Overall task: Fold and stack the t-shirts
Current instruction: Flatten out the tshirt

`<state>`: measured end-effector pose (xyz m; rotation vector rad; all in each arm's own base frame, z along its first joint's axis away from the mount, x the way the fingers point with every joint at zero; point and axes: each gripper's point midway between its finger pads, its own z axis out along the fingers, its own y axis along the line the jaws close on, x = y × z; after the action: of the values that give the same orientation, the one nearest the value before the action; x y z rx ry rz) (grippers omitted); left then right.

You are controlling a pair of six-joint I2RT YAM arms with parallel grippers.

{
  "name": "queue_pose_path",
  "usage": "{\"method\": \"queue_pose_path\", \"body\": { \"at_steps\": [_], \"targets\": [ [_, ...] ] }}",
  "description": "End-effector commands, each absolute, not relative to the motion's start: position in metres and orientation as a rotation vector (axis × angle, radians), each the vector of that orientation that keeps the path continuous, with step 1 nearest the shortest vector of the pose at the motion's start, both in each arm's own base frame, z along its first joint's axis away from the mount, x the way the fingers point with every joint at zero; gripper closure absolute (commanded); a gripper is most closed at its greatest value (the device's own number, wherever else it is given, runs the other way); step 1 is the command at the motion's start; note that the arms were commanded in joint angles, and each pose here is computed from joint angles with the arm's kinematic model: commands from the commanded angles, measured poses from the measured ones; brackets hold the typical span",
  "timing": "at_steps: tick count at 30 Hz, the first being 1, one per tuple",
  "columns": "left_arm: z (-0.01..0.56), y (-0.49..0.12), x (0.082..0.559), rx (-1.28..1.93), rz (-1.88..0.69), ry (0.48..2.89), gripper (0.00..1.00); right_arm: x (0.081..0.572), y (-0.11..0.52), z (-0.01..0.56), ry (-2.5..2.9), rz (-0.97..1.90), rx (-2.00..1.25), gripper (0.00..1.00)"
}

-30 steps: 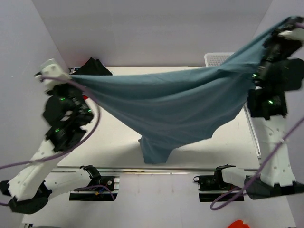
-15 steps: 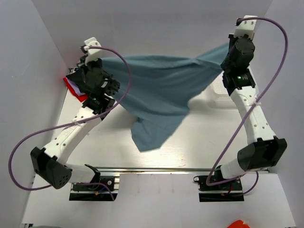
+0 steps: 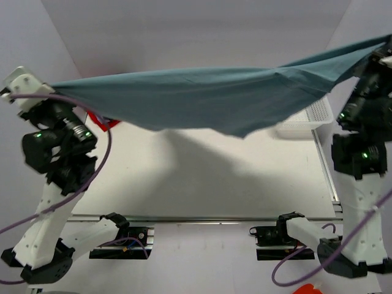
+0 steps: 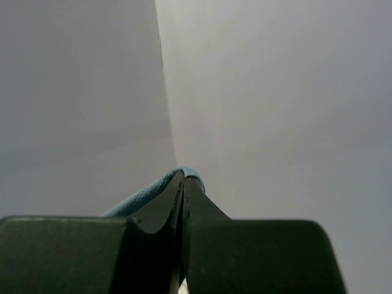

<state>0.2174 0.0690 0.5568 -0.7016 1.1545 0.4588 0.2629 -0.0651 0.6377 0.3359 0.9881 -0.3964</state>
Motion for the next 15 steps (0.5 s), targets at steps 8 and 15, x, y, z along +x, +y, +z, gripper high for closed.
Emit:
{"method": "queue_pose_path", "body": {
  "at_steps": [8, 15],
  "targets": [
    [0.601, 0.088, 0.162, -0.625, 0.205, 1.053, 1.0, 0.133, -0.085, 0.688, 0.767, -0.305, 0.396, 1.0],
    [0.615, 0.08, 0.139, -0.509, 0.029, 1.013, 1.0, 0.097, -0.09, 0.695, 0.72, -0.279, 0.412, 1.0]
  ]
}}
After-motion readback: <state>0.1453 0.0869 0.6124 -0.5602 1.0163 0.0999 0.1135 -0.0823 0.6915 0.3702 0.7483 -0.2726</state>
